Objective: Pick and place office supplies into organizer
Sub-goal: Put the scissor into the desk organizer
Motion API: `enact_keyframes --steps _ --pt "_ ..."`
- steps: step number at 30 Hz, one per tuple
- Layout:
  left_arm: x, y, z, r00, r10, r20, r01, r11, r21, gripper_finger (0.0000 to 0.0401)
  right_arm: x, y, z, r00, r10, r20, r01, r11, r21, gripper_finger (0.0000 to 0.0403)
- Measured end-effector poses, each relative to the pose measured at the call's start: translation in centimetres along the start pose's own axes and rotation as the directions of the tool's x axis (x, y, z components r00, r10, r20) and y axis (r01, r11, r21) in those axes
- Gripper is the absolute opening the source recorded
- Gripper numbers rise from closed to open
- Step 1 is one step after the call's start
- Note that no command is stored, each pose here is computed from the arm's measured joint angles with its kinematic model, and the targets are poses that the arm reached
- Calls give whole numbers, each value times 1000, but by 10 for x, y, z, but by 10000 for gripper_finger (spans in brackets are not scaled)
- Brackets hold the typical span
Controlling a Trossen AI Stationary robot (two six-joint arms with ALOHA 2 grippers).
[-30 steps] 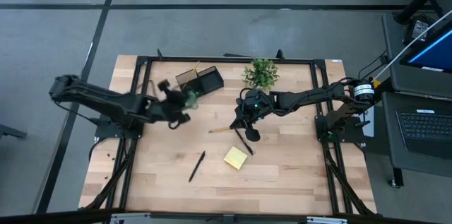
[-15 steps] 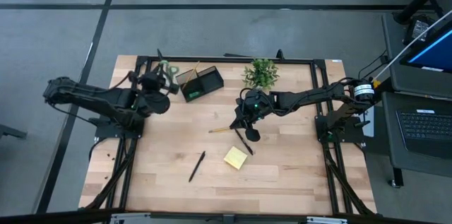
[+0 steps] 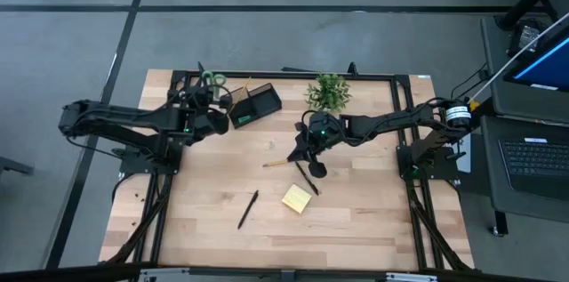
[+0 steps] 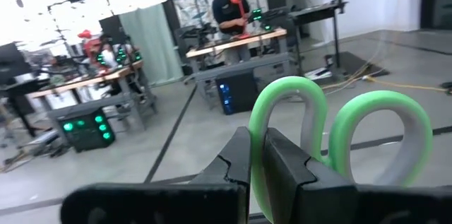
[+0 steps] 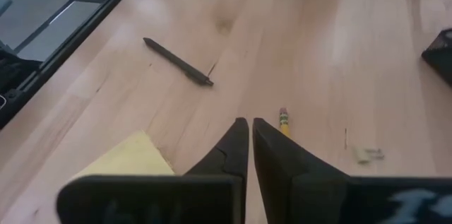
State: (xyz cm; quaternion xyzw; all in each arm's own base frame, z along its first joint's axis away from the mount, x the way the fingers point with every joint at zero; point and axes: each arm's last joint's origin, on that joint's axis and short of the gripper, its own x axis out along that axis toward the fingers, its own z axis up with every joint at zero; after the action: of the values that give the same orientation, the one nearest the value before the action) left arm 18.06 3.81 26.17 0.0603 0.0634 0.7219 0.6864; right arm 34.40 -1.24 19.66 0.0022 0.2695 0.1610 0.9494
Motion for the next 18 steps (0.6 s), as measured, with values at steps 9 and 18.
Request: enact_keyframes --steps 9,18 --pt "6 -3 4 999 31 -5 -31 998 50 13 0 -1 5 999 -6 51 9 998 -65 26" --pt "9 -12 25 1000 -1 -20 2 996 93 13 -3 -8 10 994 -29 110 38 996 -76 26"
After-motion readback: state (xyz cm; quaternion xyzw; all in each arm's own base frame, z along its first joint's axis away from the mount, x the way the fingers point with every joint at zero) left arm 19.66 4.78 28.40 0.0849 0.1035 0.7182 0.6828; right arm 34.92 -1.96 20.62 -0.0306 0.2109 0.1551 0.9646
